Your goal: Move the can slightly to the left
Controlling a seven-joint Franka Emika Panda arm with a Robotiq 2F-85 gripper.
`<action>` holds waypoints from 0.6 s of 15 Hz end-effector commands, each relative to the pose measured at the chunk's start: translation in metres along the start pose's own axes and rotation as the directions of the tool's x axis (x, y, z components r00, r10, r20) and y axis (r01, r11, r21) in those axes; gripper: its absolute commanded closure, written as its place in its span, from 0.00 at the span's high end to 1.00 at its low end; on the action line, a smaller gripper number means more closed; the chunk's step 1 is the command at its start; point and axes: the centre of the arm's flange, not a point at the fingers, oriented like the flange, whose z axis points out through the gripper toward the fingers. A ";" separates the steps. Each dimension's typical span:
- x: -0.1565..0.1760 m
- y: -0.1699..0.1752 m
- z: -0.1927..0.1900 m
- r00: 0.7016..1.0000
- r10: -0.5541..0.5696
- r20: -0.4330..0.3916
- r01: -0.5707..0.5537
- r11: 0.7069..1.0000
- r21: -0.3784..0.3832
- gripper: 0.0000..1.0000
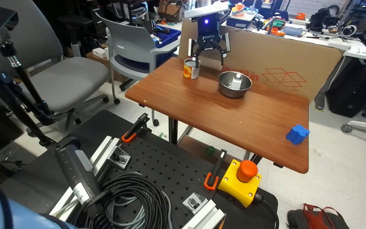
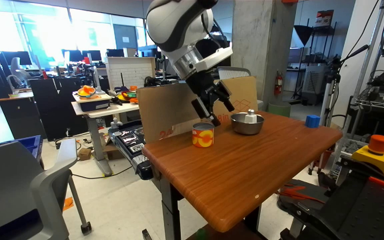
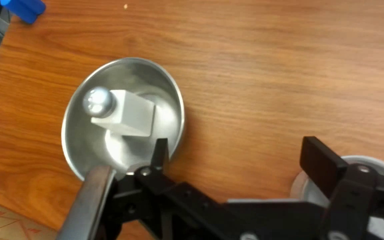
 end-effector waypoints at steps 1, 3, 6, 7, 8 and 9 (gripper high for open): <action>-0.018 -0.019 -0.003 0.991 -0.122 0.056 0.115 0.987 0.109 1.00; -0.020 -0.026 -0.001 0.989 -0.145 0.040 0.139 0.981 0.135 1.00; -0.036 -0.021 -0.007 0.989 -0.146 -0.011 0.146 0.979 0.140 1.00; -0.042 -0.018 -0.012 0.989 -0.146 -0.038 0.150 0.979 0.138 1.00; -0.052 -0.014 -0.019 0.986 -0.146 -0.079 0.156 0.977 0.144 1.00; -0.065 -0.010 -0.027 0.982 -0.141 -0.128 0.161 0.973 0.164 1.00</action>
